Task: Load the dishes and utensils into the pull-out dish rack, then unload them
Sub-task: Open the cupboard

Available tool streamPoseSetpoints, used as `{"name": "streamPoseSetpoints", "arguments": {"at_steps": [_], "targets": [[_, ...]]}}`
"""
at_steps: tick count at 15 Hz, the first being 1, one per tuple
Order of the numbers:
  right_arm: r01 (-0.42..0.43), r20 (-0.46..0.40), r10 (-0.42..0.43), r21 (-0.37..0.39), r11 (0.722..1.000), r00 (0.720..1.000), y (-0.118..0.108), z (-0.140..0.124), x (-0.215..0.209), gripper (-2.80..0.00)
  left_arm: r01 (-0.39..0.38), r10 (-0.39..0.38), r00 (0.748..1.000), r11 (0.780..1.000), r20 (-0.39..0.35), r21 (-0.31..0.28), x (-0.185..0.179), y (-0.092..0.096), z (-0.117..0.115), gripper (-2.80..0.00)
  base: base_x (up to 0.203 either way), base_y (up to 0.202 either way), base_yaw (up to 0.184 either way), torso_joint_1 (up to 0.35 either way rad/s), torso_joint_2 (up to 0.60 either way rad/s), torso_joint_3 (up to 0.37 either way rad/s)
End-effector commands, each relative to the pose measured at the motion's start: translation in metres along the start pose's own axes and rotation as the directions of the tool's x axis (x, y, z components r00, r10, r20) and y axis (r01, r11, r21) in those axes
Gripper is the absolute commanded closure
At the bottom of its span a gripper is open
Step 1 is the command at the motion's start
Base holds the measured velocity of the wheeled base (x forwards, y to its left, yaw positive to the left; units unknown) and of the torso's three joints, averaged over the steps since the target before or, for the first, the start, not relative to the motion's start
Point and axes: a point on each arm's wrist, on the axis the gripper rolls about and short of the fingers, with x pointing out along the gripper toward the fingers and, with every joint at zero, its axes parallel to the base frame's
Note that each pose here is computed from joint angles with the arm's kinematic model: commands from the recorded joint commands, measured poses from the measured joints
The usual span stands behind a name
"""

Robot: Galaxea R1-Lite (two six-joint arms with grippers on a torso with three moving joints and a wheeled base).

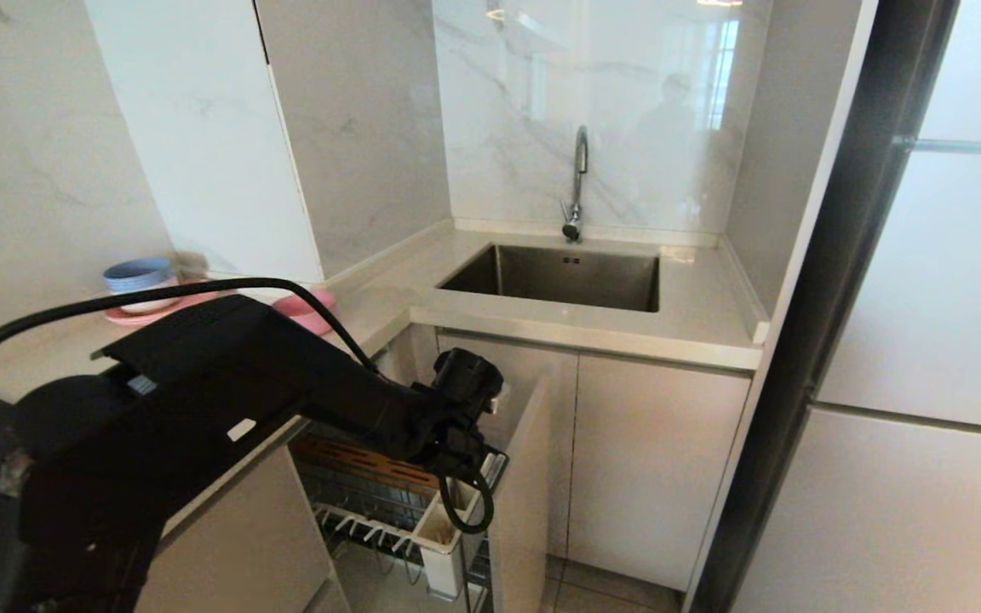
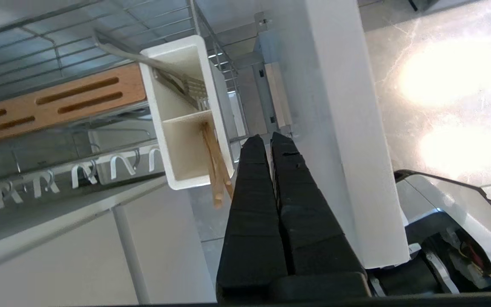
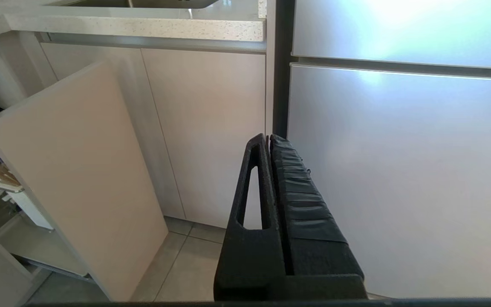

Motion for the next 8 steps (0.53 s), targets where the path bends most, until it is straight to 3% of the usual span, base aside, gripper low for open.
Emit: {"name": "streamPoseSetpoints", "arguments": {"at_steps": [1, 8], "targets": [[0.000, -0.001, 0.000, 0.000, 1.000, 1.000, 0.000, 0.000, 0.000, 0.00, 0.004, -0.004, 1.000, 1.000, -0.001, 0.009, 0.002, -0.004, 0.000, 0.00, 0.000, 0.000, 0.000, 0.000, 0.00, 0.000], [0.000, 0.000, 0.000, 0.000, 1.000, 1.000, 0.000, 0.000, 0.000, 0.00, 0.035, -0.036, 0.999, 0.998, 0.010, 0.046, 0.003, -0.028, 0.004, 0.00, 0.000, 0.000, 0.000, 0.000, 0.00, 0.000]]}}
